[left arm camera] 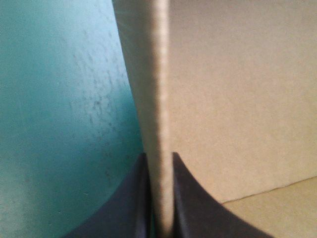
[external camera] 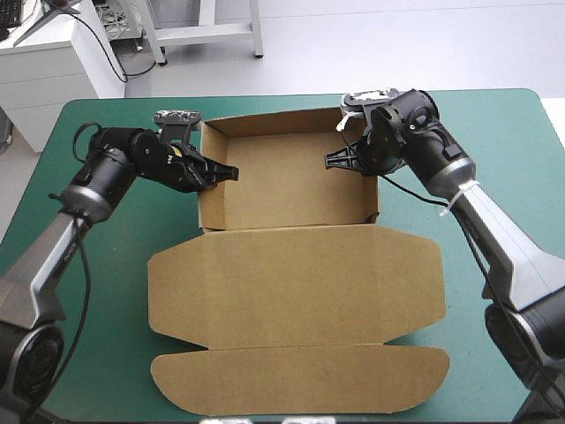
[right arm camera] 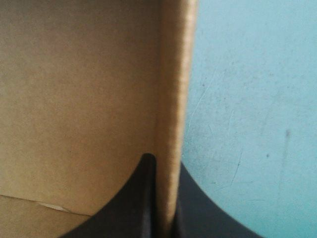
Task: Fold the box
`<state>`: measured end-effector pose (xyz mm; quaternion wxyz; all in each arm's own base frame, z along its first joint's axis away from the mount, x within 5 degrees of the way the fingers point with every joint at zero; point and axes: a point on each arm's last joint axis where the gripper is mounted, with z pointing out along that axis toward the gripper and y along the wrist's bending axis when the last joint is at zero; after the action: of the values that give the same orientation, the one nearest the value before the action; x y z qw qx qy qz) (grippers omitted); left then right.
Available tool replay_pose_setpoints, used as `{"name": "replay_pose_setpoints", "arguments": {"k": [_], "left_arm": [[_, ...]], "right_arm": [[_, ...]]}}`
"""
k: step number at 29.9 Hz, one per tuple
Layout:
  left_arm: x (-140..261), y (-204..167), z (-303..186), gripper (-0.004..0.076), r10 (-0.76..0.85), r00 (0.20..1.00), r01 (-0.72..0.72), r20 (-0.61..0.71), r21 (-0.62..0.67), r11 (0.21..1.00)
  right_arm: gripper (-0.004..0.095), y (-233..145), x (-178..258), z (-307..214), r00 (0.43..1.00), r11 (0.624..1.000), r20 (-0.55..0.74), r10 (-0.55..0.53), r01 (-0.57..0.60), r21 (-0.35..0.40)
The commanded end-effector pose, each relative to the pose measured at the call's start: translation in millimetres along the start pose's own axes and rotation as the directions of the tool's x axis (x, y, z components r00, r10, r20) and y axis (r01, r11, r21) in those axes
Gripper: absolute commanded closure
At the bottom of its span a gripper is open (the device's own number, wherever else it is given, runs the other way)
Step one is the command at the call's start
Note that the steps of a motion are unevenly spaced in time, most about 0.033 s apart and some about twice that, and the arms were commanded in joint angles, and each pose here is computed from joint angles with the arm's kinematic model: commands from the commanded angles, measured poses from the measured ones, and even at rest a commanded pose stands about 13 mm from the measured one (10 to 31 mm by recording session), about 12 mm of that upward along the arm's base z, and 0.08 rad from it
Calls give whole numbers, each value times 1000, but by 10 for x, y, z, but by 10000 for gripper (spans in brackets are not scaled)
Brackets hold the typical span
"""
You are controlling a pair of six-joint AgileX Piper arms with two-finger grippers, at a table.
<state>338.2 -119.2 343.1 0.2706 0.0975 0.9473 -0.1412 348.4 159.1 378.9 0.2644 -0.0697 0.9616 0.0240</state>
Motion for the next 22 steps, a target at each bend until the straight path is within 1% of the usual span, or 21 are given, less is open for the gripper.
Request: {"name": "replay_pose_setpoints", "arguments": {"k": [1, 3, 9, 12, 17, 22], "left_arm": [[-122, -93, 57, 732, 18, 1000, -18, 3, 43, 999], [-150, -68, 235, 732, 12, 999, -10, -46, 35, 999], [-276, -45, 543, 732, -11, 992, 15, -129, 29, 999], [-319, -38, 657, 732, -7, 984, 12, -179, 27, 1000], [-394, -47, 757, 732, -18, 980, 26, -197, 37, 999], [-390, -35, 869, 732, -28, 977, 38, -211, 40, 998]], "right_arm": [[912, -164, -46, -13, 1000, 999, -20, -16, 15, -40], [912, -224, -64, 111, 999, 998, -54, -3, -1, -65], [912, -351, -93, 413, 994, 998, -113, -6, -2, -66], [912, -435, -110, 542, 991, 997, -132, 21, -30, -71], [912, -535, -112, 759, 983, 988, -183, 19, -46, -145], [904, -578, -114, 836, 980, 987, -195, 35, -65, -148]]}}
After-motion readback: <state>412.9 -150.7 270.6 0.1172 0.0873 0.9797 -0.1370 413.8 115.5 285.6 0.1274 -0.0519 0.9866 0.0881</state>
